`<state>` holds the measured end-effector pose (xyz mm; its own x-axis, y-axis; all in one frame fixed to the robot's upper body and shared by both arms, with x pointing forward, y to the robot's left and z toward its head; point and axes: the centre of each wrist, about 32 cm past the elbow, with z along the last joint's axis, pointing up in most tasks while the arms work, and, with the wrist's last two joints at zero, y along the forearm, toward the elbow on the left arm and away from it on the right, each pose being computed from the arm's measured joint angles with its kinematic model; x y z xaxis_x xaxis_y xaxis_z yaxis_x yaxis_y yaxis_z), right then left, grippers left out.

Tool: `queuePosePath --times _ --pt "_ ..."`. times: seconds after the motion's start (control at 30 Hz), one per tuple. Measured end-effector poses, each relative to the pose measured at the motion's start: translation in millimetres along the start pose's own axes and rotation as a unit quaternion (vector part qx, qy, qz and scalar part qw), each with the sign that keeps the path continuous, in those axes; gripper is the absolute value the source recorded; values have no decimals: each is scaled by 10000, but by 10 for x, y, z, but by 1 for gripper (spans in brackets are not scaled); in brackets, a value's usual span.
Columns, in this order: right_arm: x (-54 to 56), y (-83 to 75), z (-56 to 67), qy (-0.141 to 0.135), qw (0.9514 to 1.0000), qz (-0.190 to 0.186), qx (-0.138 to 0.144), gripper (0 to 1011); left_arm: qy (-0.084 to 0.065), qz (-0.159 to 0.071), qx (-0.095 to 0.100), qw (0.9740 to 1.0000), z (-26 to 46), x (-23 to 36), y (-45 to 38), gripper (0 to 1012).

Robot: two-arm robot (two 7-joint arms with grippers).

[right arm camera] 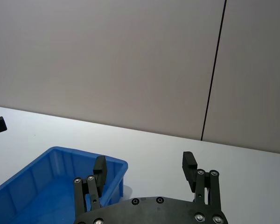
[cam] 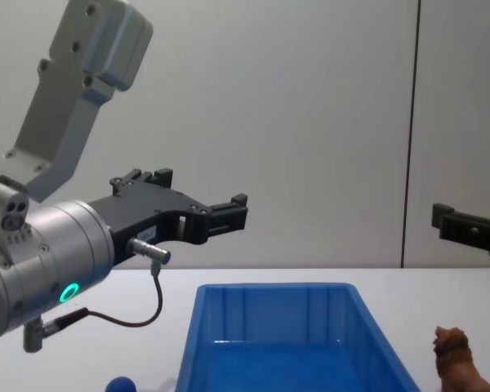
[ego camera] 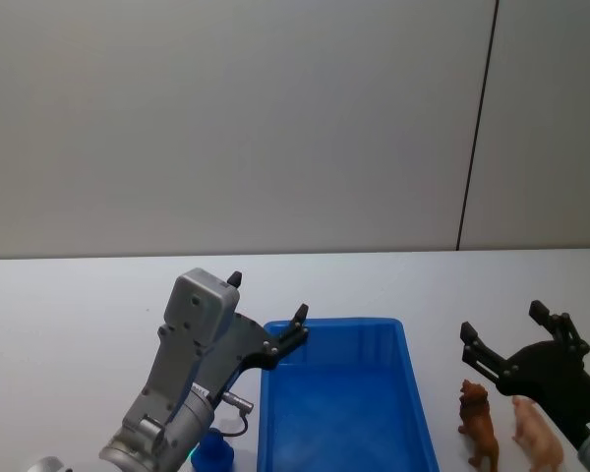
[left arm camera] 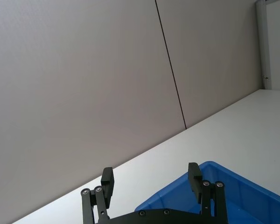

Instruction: Pick up the two dolls from the table and place them into the box.

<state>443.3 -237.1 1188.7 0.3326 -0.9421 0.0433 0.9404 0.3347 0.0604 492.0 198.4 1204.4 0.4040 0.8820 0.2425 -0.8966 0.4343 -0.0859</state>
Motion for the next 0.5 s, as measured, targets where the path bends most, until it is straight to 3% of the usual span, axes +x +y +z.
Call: queuePosePath --times 0.5 --pt "0 0 0 0 10000 0 0 1001 0 0 0 10000 0 0 0 1001"
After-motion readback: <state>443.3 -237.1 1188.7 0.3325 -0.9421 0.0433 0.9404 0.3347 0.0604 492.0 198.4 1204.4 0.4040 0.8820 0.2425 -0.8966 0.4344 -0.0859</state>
